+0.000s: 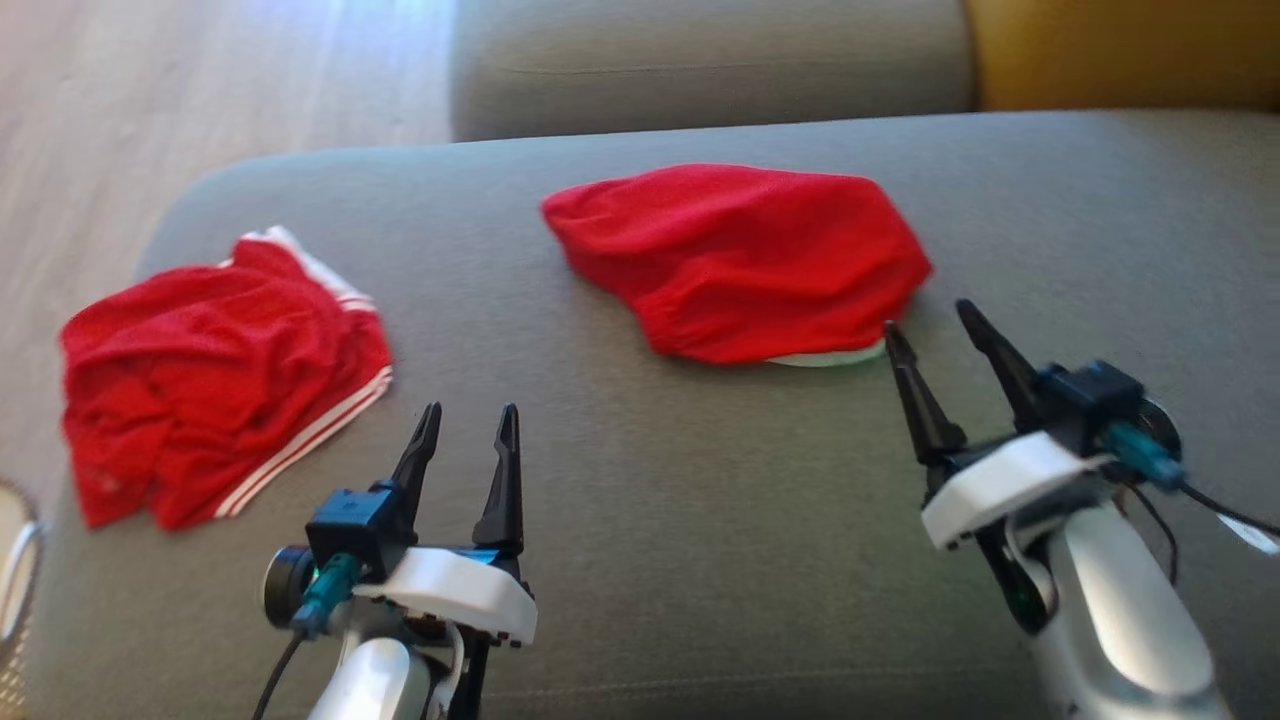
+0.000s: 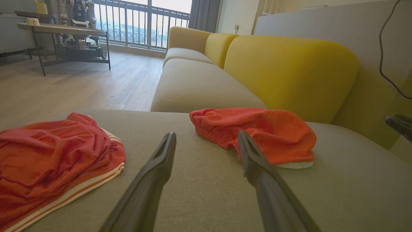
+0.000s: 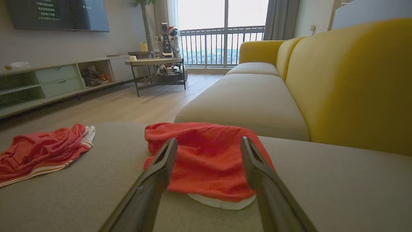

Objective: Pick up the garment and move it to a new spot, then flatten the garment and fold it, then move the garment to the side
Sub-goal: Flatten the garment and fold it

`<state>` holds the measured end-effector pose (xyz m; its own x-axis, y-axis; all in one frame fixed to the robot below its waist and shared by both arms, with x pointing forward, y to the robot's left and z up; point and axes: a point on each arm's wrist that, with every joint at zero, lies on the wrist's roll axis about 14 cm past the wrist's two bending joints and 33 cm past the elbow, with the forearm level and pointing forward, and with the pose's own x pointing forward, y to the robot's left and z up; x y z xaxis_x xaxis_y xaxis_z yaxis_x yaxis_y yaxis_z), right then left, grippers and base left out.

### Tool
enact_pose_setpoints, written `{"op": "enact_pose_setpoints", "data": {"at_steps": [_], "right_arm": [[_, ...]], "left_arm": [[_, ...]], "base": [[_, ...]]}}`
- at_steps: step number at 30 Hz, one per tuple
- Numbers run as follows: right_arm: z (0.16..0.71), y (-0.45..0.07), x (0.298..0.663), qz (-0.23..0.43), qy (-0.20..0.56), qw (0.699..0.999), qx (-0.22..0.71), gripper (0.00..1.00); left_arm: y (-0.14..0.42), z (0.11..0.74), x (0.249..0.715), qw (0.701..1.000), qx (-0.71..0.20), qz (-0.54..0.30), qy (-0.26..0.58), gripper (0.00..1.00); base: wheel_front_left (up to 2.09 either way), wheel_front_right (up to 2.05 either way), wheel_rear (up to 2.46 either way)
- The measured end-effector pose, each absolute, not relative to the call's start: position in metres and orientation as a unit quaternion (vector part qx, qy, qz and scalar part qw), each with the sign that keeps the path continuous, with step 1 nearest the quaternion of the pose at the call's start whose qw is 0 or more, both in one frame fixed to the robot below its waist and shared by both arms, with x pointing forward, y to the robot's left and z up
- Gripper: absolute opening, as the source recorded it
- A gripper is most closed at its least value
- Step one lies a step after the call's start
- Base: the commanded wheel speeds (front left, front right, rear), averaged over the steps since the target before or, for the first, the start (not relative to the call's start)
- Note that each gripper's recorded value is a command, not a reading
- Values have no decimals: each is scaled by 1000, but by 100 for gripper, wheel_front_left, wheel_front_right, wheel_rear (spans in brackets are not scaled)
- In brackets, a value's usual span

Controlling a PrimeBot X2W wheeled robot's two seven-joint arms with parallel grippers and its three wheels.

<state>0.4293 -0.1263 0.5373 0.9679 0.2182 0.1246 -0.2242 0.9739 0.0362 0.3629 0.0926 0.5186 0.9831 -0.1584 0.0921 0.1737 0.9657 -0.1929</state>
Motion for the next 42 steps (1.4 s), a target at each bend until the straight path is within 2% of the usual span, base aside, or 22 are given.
{"op": "enact_pose_setpoints", "data": {"at_steps": [6, 13, 22, 31, 32, 33, 38, 42], "right_arm": [[550, -156, 417, 72, -82, 993, 45, 100], [565, -182, 414, 40, -101, 993, 45, 100], [547, -200, 411, 15, -77, 997, -1, 100], [528, -222, 406, -16, -53, 998, -12, 100], [527, -223, 406, -18, -51, 998, -13, 100], [526, -224, 406, -19, -50, 998, -13, 100], [527, -226, 405, -23, -53, 998, -10, 100], [533, -225, 402, -22, -63, 998, -6, 100]], "left_arm": [[75, 493, 373, 988, -115, -104, 8, 100], [30, 467, 418, 977, -115, -167, 61, 100], [-8, 411, 464, 962, -80, -201, 166, 100], [-34, 393, 490, 949, -85, -231, 196, 100], [-37, 392, 490, 947, -85, -237, 198, 43], [-39, 393, 490, 946, -85, -243, 196, 0], [-46, 408, 487, 944, -80, -268, 173, 0], [-57, 449, 484, 947, -60, -296, 105, 0]], "base": [[0, 0, 0], [0, 0, 0], [0, 0, 0], [0, 0, 0], [0, 0, 0], [0, 0, 0], [0, 0, 0], [0, 0, 0]]}}
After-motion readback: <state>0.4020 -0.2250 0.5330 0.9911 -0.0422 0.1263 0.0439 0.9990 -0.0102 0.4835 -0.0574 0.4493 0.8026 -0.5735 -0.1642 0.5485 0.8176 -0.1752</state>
